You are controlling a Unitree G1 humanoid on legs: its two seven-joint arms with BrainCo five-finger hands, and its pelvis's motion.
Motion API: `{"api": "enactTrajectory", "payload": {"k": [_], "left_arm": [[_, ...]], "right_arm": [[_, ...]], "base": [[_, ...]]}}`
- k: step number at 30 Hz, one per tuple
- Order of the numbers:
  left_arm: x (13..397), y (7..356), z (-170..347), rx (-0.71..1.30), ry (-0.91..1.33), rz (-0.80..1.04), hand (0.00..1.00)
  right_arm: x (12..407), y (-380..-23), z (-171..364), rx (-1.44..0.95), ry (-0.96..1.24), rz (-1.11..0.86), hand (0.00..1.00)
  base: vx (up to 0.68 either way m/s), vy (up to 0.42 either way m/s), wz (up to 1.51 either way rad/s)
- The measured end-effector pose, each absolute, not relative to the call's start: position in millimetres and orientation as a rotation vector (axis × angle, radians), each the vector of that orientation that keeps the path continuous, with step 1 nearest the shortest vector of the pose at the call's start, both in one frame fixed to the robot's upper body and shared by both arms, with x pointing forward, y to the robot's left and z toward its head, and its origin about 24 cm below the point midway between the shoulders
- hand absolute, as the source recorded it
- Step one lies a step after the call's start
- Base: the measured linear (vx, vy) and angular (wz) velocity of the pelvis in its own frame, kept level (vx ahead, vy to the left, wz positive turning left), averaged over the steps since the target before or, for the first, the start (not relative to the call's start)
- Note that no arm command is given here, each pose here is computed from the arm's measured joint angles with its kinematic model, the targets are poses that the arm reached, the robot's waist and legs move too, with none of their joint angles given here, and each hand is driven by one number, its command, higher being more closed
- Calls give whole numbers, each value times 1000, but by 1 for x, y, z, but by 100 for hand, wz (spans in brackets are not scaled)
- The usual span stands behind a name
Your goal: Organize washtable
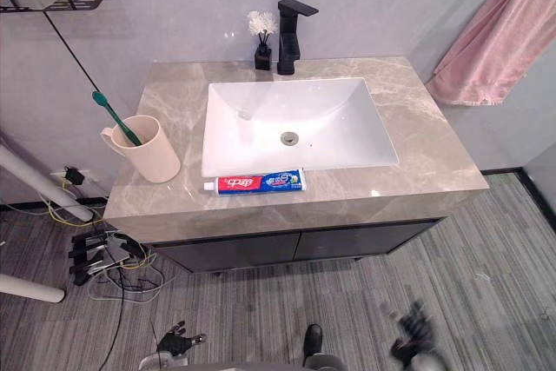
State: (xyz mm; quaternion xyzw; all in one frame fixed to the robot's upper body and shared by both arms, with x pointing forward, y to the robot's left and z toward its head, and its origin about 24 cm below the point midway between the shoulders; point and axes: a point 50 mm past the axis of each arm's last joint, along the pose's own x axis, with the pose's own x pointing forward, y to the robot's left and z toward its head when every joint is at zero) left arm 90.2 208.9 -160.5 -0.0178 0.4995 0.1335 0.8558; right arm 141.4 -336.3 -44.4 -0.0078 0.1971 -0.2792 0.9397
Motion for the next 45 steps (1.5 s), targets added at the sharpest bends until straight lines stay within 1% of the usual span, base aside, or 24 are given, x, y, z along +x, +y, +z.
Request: {"api": "enactTrajectory", "payload": {"k": [1,2,3,5,7,9,13,16,20,26,30,36,45], "left_arm": [[89,211,-160,-28,1049,278,0],[86,214,-160,-19,1053,274,0],[83,219,-160,-10,1056,274,0],[77,221,-160,-11,1069,268,0],[75,222,-160,-11,1068,264,0],[73,221,-160,-21,1066,256,0],[71,222,-160,-36,1060,269,0],[66,222,-160,-53,1062,284,0],[62,221,-161,-47,1062,278,0],[59,221,-161,-45,1070,269,0],[60,220,-161,-37,1071,235,0],[62,220,-160,-31,1058,226,0],[68,220,-157,-27,1030,223,0]], "right_arm": [[148,-347,-28,-65,345,-557,0],[160,-364,5,-164,249,-531,0],[173,-373,34,-248,167,-485,0],[194,-373,69,-347,63,-397,0],[212,-364,96,-419,-30,-304,0],[230,-348,123,-486,-124,-196,0],[246,-324,155,-564,-249,-59,0],[254,-312,170,-595,-299,29,0],[263,-296,169,-627,-280,142,0],[272,-268,144,-705,-176,346,0],[278,-257,130,-747,-119,423,0],[285,-243,126,-787,-114,485,0],[299,-239,139,-818,-148,482,0]], "base": [[12,19,-17],[1,9,-10],[-7,5,-7],[-17,2,-9],[-31,0,-15],[-48,-6,-1],[-34,-4,6],[-2,-5,3],[-4,-9,16],[-16,-3,13],[-19,-11,7],[-6,-14,9],[-1,-5,9]]}}
